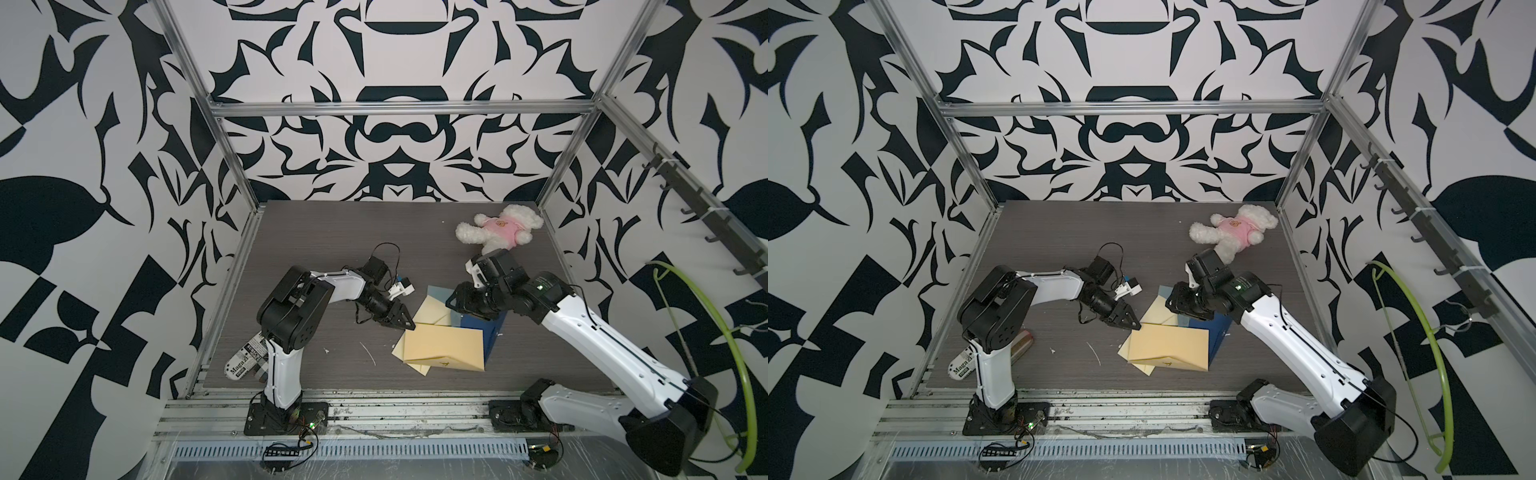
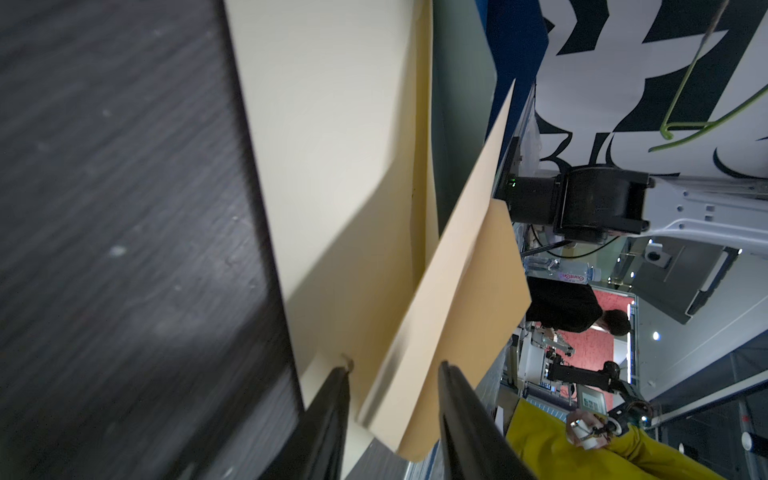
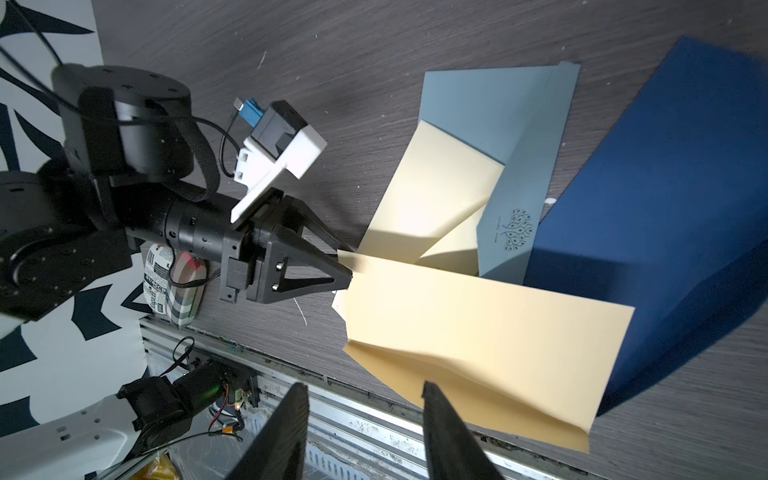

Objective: Take the letter paper out of the envelope
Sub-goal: Pick up the envelope from the envelope.

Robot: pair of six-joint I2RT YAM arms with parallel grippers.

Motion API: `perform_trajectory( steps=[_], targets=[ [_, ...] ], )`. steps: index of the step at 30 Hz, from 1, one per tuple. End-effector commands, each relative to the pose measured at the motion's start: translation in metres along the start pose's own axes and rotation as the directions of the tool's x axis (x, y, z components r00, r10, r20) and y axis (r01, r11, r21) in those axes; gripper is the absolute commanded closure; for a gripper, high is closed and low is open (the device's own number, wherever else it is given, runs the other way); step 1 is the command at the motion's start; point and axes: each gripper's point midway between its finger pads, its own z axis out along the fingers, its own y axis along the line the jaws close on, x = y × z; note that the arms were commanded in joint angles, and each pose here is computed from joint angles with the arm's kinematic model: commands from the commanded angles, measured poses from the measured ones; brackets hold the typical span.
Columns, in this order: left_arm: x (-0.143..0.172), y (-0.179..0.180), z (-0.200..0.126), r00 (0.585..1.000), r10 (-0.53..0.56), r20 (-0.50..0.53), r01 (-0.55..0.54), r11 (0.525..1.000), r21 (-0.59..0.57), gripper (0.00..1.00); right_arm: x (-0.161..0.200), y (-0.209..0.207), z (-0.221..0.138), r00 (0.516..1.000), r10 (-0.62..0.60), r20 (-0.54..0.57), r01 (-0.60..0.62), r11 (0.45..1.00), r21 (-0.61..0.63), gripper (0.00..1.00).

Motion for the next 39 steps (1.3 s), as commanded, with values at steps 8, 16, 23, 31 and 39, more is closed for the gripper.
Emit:
perform_trajectory(
  steps=[8,16,23,31,39],
  targets=[
    [0.015,0.0,0.006,0.999,-0.015,-0.031,0.017,0.999,0.043,0.64,0.009,0.004,-0.006,1.0,0.007,-0.024,-0.007,0.999,-0.033,0.53],
    [0.013,0.001,0.006,0.999,-0.022,-0.029,0.023,0.999,0.041,0.79,0.009,0.002,-0.003,1.0,0.018,-0.023,-0.019,0.999,-0.031,0.53],
    [0.007,-0.006,0.004,1.0,-0.016,-0.016,0.017,0.998,0.053,0.95,0.01,0.0,-0.004,1.0,0.022,-0.017,-0.023,0.999,-0.026,0.53],
    [-0.002,-0.018,-0.005,1.0,-0.023,0.014,0.022,0.998,0.05,1.0,0.004,-0.004,-0.013,0.999,0.02,0.031,-0.02,1.0,0.003,0.56],
    [-0.038,-0.079,-0.052,0.989,0.02,0.143,-0.036,0.993,0.112,1.0,-0.016,0.004,-0.041,0.991,-0.027,0.131,0.022,0.999,0.038,0.58]
  ],
)
